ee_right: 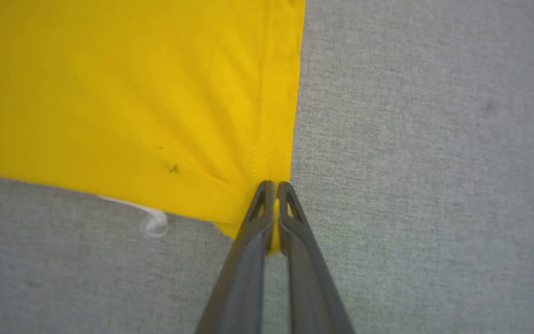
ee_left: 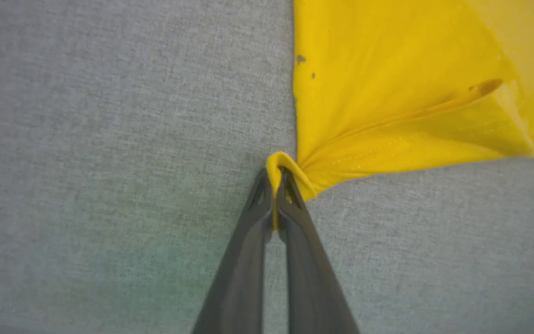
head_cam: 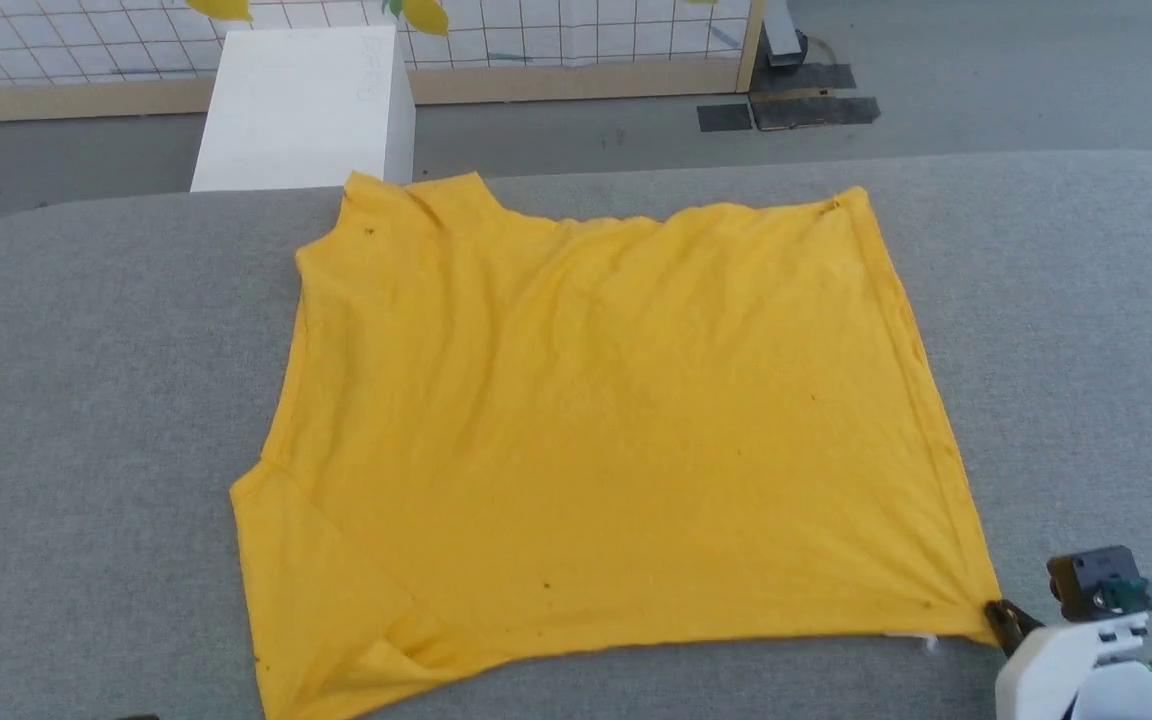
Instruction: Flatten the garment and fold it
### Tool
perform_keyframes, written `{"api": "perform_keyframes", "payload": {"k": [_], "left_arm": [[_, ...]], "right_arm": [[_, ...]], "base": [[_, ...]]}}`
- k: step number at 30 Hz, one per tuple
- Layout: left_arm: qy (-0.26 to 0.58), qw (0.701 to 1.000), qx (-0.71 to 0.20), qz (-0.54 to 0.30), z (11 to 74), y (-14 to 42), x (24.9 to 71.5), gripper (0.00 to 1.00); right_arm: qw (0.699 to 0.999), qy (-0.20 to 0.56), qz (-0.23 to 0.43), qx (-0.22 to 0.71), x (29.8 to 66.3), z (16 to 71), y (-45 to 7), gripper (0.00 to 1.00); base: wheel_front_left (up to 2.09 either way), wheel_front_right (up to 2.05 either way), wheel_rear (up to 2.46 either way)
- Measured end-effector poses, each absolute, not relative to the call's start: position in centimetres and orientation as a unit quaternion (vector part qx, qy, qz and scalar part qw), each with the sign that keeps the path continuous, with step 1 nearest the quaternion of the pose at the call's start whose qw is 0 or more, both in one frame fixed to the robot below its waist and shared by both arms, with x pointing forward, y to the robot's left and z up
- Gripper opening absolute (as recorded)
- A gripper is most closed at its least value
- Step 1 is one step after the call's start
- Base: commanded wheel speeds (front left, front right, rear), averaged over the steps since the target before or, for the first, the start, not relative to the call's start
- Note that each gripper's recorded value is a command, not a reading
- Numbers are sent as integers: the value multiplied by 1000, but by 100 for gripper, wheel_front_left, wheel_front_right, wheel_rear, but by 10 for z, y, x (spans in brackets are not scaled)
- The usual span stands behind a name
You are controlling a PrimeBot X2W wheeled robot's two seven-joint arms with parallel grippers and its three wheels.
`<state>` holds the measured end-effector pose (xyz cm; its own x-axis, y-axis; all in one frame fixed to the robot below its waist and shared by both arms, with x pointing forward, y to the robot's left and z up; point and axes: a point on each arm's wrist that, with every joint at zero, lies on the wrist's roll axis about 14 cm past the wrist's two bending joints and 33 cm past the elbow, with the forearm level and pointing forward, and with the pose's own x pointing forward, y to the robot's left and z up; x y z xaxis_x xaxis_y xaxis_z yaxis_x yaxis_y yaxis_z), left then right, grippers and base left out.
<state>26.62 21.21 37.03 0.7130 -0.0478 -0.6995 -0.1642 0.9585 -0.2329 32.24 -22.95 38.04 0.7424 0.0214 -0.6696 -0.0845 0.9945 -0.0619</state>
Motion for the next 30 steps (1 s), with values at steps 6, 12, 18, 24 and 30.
{"api": "perform_keyframes", "payload": {"k": [6,12,18,24,30], "left_arm": [[308,943,-120,32,385,208,277,0],[148,985,-81,42,429,206,325,0],[55,996,-64,19,460,193,368,0],[8,999,-42,-4,481,182,408,0],[-39,999,-26,-13,507,182,448,0]], "right_arm": [[949,315,11,-13,319,392,-223,0],[978,208,8,12,334,415,-211,0],[990,138,16,7,354,431,-201,0],[995,94,33,-21,385,450,-197,0],[995,79,44,-51,417,459,-200,0]], "base": [[0,0,0],[0,0,0],[0,0,0],[0,0,0],[0,0,0]]}}
